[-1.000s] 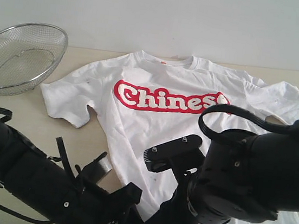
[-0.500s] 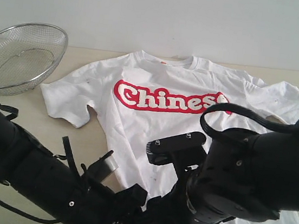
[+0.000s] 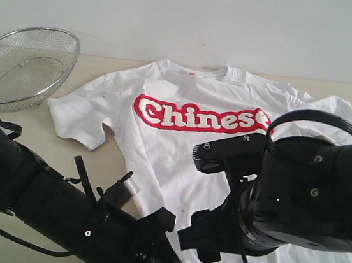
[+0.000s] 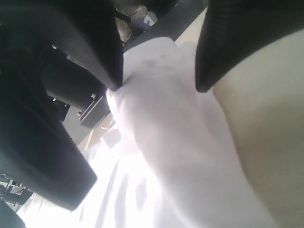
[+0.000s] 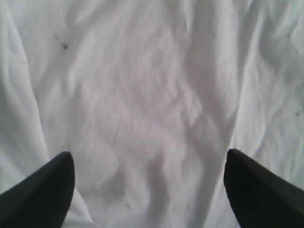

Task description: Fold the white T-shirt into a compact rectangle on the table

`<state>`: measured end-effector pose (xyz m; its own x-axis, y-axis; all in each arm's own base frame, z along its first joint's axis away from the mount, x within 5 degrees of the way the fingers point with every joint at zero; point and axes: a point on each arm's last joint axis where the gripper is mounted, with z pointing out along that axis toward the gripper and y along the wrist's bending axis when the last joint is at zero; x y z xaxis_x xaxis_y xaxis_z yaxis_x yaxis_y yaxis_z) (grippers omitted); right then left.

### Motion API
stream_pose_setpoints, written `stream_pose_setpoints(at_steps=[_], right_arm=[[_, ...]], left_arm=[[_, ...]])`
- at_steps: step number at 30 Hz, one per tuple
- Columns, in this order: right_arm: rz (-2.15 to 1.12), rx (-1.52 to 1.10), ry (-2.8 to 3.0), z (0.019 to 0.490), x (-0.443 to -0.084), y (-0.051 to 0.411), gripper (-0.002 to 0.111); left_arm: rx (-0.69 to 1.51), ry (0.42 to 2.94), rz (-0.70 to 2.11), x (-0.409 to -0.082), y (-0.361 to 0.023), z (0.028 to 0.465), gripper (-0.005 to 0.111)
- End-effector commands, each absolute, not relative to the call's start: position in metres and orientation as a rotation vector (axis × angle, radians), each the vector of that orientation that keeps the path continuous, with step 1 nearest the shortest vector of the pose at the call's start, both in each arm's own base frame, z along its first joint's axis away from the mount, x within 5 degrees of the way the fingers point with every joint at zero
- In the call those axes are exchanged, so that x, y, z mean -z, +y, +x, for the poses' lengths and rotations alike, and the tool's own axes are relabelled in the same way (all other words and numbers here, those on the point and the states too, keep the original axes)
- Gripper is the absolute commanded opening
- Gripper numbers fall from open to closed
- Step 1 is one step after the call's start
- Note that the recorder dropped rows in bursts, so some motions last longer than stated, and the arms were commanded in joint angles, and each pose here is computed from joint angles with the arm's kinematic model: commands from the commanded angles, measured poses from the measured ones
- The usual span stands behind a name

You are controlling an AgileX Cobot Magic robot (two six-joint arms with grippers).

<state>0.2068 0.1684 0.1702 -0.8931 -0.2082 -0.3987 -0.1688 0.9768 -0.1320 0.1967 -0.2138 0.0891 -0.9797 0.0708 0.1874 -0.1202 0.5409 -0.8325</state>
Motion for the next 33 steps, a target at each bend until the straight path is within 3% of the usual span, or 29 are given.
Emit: stream_pose_setpoints(at_steps=[1, 20, 22, 28, 33], right_arm=[[-0.249, 0.137, 2.695, 0.206, -0.173, 0.166, 0.077], [-0.258, 0.12, 2.68, 0.208, -0.174, 0.168, 0.077], [-0.262, 0.116, 2.676, 0.208, -0.174, 0.168, 0.077], [-0.264, 0.112, 2.674, 0.208, -0.174, 0.168, 0.077], [-0.269, 0.114, 2.671, 0.208, -0.174, 0.168, 0.077]], left_arm=[[-1.423, -2.574, 0.036, -0.089, -0.216, 0.196, 0.043], [-1.426, -2.591, 0.022, -0.08, -0.224, 0.211, 0.042], [-1.422, -2.596, 0.023, -0.08, -0.224, 0.211, 0.038], [-1.42, -2.599, 0.024, -0.08, -0.224, 0.211, 0.004], [-1.418, -2.601, 0.025, -0.08, -0.224, 0.211, 0.004]])
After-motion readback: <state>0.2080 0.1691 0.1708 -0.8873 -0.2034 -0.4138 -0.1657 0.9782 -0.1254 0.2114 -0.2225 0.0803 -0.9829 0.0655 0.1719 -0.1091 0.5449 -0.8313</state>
